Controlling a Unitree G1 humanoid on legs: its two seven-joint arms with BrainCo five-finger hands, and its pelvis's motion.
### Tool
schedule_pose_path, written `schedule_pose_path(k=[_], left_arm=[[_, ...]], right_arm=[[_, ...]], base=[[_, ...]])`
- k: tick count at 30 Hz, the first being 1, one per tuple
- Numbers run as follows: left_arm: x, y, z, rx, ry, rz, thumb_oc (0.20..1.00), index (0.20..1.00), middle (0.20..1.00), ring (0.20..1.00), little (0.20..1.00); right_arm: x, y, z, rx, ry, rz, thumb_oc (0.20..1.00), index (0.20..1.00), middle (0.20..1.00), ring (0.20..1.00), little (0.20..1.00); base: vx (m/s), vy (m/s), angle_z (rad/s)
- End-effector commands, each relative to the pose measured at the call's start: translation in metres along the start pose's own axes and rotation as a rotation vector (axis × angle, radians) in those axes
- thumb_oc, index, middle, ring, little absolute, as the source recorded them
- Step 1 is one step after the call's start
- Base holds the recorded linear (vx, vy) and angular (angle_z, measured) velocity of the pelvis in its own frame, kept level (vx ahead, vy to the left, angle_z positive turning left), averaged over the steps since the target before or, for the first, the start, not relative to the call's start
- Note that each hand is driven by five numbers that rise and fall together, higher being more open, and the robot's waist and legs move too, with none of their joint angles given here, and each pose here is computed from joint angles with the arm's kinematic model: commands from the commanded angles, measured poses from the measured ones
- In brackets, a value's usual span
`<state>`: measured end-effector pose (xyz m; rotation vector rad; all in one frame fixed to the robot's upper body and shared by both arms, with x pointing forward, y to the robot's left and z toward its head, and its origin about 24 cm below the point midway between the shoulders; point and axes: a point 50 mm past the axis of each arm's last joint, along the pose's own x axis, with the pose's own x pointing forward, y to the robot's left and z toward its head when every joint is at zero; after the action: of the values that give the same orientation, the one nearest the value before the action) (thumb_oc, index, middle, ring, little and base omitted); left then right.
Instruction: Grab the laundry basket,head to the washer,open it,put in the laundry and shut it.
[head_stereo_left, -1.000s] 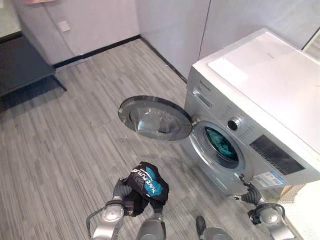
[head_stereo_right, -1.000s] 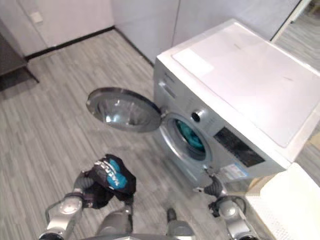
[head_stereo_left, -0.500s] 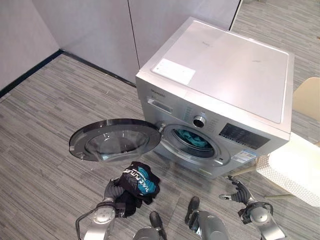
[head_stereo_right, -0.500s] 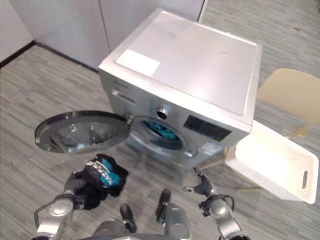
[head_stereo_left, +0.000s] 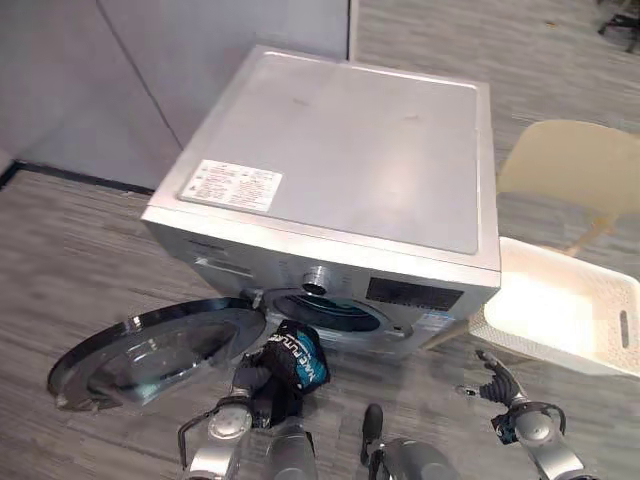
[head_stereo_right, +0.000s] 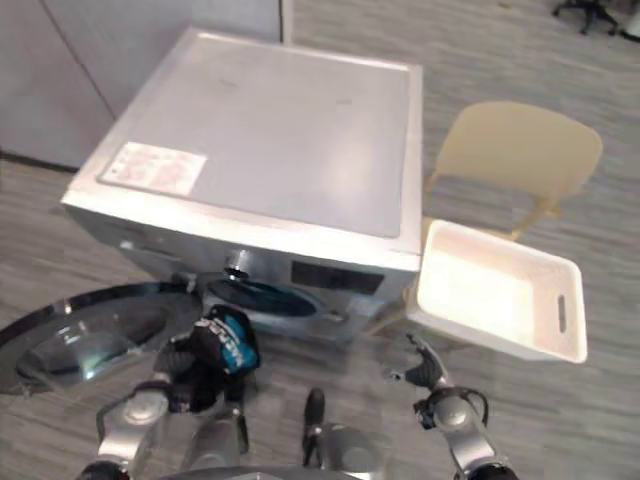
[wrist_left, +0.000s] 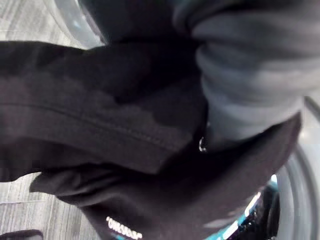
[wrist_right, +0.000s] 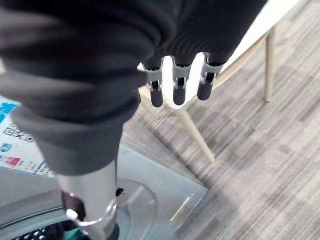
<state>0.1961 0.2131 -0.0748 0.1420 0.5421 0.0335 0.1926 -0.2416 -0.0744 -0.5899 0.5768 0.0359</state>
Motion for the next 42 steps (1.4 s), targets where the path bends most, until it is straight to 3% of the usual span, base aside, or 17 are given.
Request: schedule_pose_path(k=[1, 4, 12, 18, 23, 24, 26, 33, 34, 37, 40, 41, 42], left_arm=[[0.004, 0.0, 0.029, -0.096, -0.137, -0.002, 0.2, 0.2, 0.2, 0.2, 0.2], [0.011, 0.002, 0.051, -0.124, -0.213, 0.016, 0.2, 0.2, 0.2, 0.2, 0.2], [0.025, -0.029, 0.135, -0.449, -0.461, -0.024, 0.2, 0.2, 0.2, 0.2, 0.2], [0.024, -0.03, 0.19, -0.441, -0.627, -0.027, 0.2, 0.2, 0.2, 0.2, 0.2], [0.015, 0.0, 0.28, -0.328, -0.882, 0.071, 0.2, 0.2, 0.2, 0.2, 0.2], [0.015, 0.0, 0.281, -0.328, -0.884, 0.071, 0.2, 0.2, 0.2, 0.2, 0.2], [0.0, 0.031, 0.341, -0.213, -1.021, 0.187, 0.2, 0.2, 0.2, 0.2, 0.2], [-0.055, 0.057, 0.429, -0.185, -1.278, 0.299, 0.2, 0.2, 0.2, 0.2, 0.2], [-0.089, 0.066, 0.46, -0.204, -1.401, 0.346, 0.2, 0.2, 0.2, 0.2, 0.2], [-0.114, 0.068, 0.479, -0.184, -1.49, 0.393, 0.2, 0.2, 0.2, 0.2, 0.2], [-0.117, 0.073, 0.485, -0.09, -1.476, 0.464, 0.2, 0.2, 0.2, 0.2, 0.2], [-0.116, 0.075, 0.487, -0.032, -1.459, 0.492, 0.307, 0.307, 0.307, 0.307, 0.307], [-0.111, 0.078, 0.486, 0.027, -1.425, 0.515, 0.843, 0.843, 0.843, 0.843, 0.843]], right_arm=[[0.008, -0.009, 0.029, 0.048, -0.112, -0.045, 1.0, 1.0, 1.0, 1.0, 1.0], [0.014, -0.006, 0.041, 0.075, -0.138, -0.05, 1.0, 1.0, 1.0, 1.0, 1.0], [0.022, -0.011, 0.088, 0.186, -0.287, -0.135, 1.0, 1.0, 1.0, 1.0, 1.0], [0.021, -0.022, 0.119, 0.235, -0.414, -0.182, 1.0, 1.0, 1.0, 1.0, 1.0], [0.014, -0.037, 0.135, 0.25, -0.515, -0.214, 1.0, 1.0, 1.0, 1.0, 1.0], [0.014, -0.038, 0.136, 0.251, -0.517, -0.215, 1.0, 1.0, 1.0, 1.0, 1.0], [0.01, -0.042, 0.142, 0.25, -0.568, -0.209, 1.0, 1.0, 1.0, 1.0, 1.0], [0.008, -0.049, 0.151, 0.237, -0.62, -0.216, 1.0, 1.0, 1.0, 1.0, 1.0], [0.005, -0.054, 0.157, 0.223, -0.656, -0.216, 1.0, 1.0, 1.0, 1.0, 1.0], [0.002, -0.056, 0.161, 0.207, -0.691, -0.2, 1.0, 1.0, 1.0, 1.0, 1.0], [0.001, -0.058, 0.162, 0.201, -0.706, -0.191, 1.0, 1.0, 1.0, 1.0, 1.0], [0.0, -0.06, 0.162, 0.197, -0.71, -0.19, 1.0, 1.0, 1.0, 1.0, 1.0], [0.0, -0.061, 0.162, 0.193, -0.709, -0.192, 1.0, 1.0, 1.0, 1.0, 1.0]], base=[[-0.21, 0.273, -1.15], [-0.31, 0.149, -0.93], [-0.15, -0.03, -0.06], [-0.09, -0.016, -0.03], [-0.04, -0.005, -0.23], [0.0, -0.004, -0.16], [-0.01, -0.029, -0.15], [0.0, -0.039, 0.05], [0.02, -0.042, 0.09], [0.03, -0.033, 0.02], [0.0, 0.0, 0.0], [0.0, 0.0, 0.0], [0.0, 0.0, 0.0]])
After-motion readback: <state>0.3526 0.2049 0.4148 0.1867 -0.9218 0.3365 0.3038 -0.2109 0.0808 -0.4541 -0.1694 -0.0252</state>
